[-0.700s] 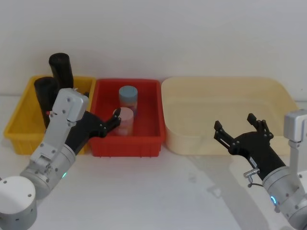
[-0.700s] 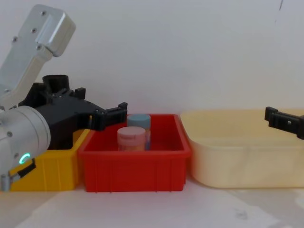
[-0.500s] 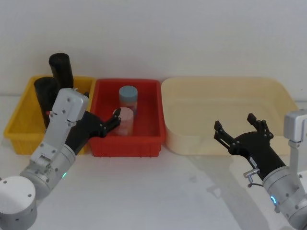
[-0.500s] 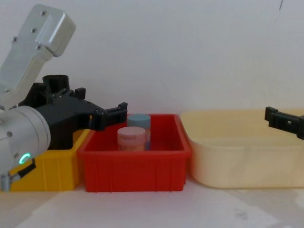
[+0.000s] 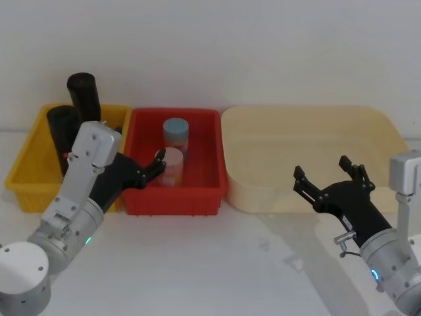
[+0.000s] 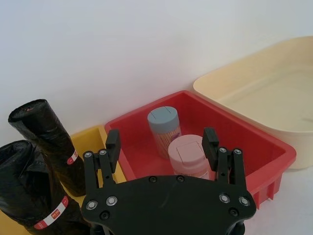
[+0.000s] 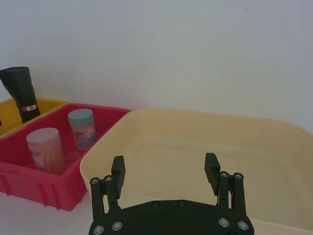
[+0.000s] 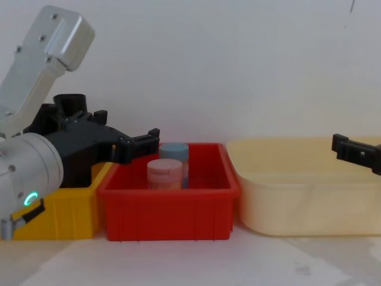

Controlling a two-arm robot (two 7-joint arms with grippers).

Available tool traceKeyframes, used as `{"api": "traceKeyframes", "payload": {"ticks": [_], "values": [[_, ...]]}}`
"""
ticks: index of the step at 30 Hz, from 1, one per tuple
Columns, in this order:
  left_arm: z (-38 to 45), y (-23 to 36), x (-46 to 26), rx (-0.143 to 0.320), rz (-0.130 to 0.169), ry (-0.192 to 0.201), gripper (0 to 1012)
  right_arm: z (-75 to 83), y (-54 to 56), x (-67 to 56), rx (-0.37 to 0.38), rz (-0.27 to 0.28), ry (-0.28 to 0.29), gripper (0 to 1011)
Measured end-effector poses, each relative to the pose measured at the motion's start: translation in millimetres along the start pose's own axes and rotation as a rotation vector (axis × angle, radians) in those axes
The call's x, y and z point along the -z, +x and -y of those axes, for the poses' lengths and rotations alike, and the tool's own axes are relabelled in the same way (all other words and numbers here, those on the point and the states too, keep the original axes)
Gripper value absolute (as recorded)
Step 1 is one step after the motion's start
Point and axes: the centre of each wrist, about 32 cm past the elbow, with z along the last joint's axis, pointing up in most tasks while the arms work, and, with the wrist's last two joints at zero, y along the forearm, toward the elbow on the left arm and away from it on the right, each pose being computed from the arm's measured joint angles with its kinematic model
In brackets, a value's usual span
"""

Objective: Pick up the garbage bag with the one hand and transfer it to the other hand.

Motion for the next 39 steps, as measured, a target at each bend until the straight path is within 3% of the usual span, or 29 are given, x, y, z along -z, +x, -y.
{"api": "traceKeyframes", "payload": {"ticks": [32, 37, 39], "values": [[0.1, 0.0, -0.4, 0.000, 0.001, -0.001, 1001, -0.5, 0.2, -0.5, -0.001, 0.001, 0.000, 1004], [0.6, 1.8, -6.3, 0.003, 0.007, -0.002, 1001, -3.3, 2.2, -5.2, -0.023, 0.006, -0.003, 1004], [0.8, 4.9, -15.1, 0.003, 0.015, 0.000, 1001, -6.3, 4.7, -11.1, -0.047, 0.005, -0.005, 1004]]}}
